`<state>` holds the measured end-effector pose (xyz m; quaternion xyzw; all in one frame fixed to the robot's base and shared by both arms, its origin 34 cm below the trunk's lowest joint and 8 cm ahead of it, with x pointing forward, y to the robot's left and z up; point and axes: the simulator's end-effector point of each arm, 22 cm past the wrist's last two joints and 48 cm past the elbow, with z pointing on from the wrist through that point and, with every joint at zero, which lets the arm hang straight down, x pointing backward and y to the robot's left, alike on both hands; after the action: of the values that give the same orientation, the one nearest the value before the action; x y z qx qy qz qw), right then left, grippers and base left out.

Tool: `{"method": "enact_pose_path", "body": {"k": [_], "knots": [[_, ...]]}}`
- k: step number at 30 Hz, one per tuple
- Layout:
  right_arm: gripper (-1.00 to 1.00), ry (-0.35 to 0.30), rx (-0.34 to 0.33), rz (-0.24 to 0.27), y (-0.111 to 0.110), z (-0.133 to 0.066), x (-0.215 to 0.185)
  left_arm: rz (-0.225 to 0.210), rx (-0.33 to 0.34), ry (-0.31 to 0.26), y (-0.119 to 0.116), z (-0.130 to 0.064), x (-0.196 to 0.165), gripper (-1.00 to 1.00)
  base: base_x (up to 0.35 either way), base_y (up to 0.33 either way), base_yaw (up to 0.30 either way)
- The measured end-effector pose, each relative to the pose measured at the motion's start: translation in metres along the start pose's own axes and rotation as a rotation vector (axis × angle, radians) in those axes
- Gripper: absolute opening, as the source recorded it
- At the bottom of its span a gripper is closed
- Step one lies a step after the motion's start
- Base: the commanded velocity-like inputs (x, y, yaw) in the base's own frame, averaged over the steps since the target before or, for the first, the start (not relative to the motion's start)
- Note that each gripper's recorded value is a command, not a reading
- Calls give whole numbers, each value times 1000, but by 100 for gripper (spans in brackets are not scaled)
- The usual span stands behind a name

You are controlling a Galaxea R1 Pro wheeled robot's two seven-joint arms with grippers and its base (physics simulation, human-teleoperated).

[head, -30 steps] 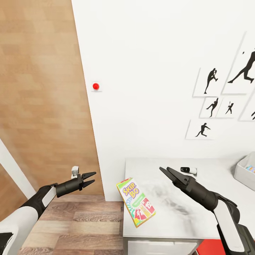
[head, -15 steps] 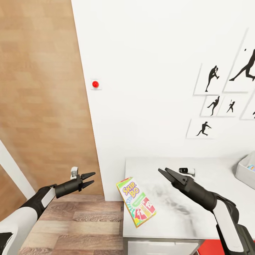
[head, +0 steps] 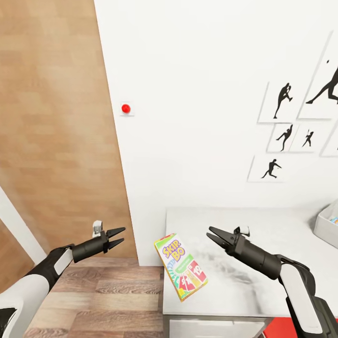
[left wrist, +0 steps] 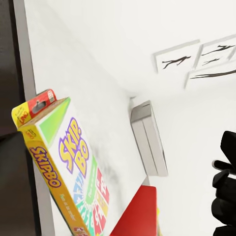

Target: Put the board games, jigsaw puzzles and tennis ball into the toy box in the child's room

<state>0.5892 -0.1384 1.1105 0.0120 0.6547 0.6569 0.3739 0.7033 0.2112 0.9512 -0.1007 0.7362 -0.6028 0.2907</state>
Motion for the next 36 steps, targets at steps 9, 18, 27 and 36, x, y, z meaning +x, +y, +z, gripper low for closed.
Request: {"method": "enact_pose_path", "body": {"k": [9,18,27,36], "knots": [[100,2,11,-3,-12,-3,2,-1,1,0,10,2,2,100,0,0,0],[100,2,9,-2,-22,-2,6,-19,-3,3,23,3,6,100,0,0,0],[100,1,9,-1,-33,-3,11,-56,-14,10,41,4,15,100,0,0,0],[100,1,8,2,-43,-2,17,-65,-29,11,57,6,20,100,0,0,0]]}}
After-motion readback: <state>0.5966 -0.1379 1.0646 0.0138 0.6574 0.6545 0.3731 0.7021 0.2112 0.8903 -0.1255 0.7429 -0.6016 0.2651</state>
